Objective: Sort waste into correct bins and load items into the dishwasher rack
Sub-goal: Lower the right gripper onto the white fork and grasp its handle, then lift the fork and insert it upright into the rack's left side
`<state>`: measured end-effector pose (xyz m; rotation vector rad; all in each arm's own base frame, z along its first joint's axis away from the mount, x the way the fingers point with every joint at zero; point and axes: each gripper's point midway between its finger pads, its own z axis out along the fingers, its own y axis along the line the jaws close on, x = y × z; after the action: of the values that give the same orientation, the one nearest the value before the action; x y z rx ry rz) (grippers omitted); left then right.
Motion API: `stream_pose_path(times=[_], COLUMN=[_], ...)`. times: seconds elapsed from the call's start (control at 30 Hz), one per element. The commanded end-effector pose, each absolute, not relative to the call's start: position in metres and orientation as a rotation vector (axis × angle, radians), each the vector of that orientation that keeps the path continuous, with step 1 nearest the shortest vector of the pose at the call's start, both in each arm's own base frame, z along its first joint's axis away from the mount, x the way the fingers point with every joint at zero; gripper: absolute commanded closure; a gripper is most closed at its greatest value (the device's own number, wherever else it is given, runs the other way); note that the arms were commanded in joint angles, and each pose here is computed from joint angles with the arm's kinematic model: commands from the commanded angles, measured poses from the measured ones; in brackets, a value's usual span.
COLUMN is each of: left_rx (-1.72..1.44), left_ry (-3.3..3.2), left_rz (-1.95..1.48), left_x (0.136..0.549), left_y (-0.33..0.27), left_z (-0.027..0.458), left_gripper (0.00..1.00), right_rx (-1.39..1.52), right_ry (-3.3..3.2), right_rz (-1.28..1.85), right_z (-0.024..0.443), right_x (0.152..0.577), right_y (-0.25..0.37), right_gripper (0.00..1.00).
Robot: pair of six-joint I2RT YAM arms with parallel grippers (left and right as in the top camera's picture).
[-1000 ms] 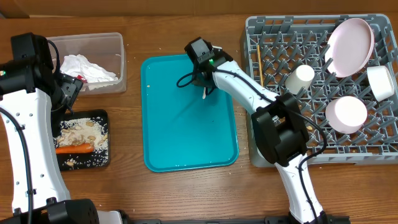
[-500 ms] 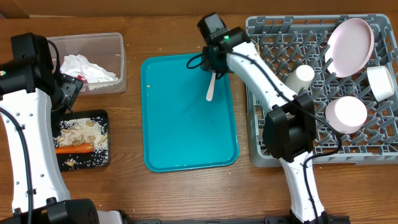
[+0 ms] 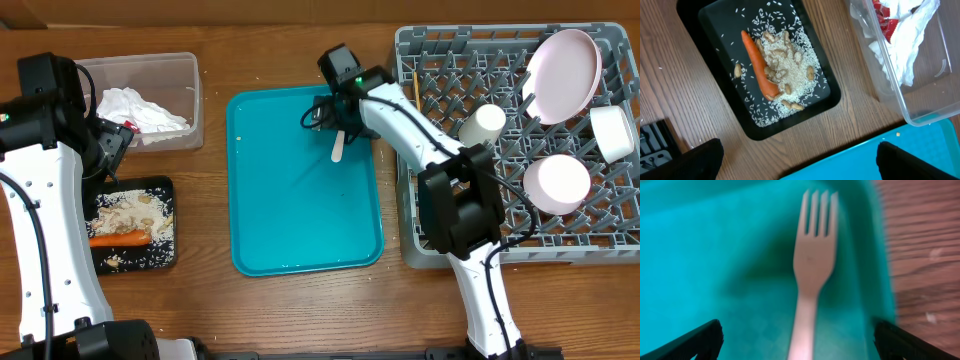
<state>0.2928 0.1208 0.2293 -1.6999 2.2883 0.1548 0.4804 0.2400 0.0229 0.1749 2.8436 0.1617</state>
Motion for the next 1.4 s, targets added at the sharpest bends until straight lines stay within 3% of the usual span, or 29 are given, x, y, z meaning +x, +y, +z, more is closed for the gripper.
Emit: stream_pose_path(times=[0.0, 0.3, 0.4, 0.6, 0.77, 1.0, 1.37], left_rx=[-1.725, -1.725, -1.725, -1.725, -1.725, -1.725, -1.725], left_ry=[2.271, 2.271, 2.271, 2.271, 2.271, 2.271, 2.271], left_rz=[0.17, 0.17, 0.17, 0.17, 0.17, 0.17, 0.17], left_x=[0.291, 0.291, 0.291, 0.291, 0.291, 0.291, 0.291], left_y=[0.123, 0.123, 0.123, 0.123, 0.123, 0.123, 0.123], left_z=[0.228, 0.228, 0.228, 0.228, 0.228, 0.228, 0.228], left_gripper=[0.0, 0.0, 0.0, 0.0, 0.0, 0.0, 0.0], right_rx=[0.177, 0.196, 0.233, 0.227, 0.228, 0.231, -0.023], right_ry=[2.86, 2.867, 2.868, 2.914, 2.939, 2.958, 2.897], right_rz=[0.148, 0.111, -0.028, -0.12, -0.146, -0.13, 0.381], right_z=[0.009, -0.015, -0.033, -0.062, -0.066, -0.033, 0.114], right_x=[0.475, 0.468, 0.462, 0.448, 0.442, 0.444, 0.469], right_y=[0.24, 0.239, 0.227, 0.224, 0.22, 0.221, 0.227], right_gripper=[0.02, 0.49, 0.59, 0.7, 0.94, 0.96, 0.96])
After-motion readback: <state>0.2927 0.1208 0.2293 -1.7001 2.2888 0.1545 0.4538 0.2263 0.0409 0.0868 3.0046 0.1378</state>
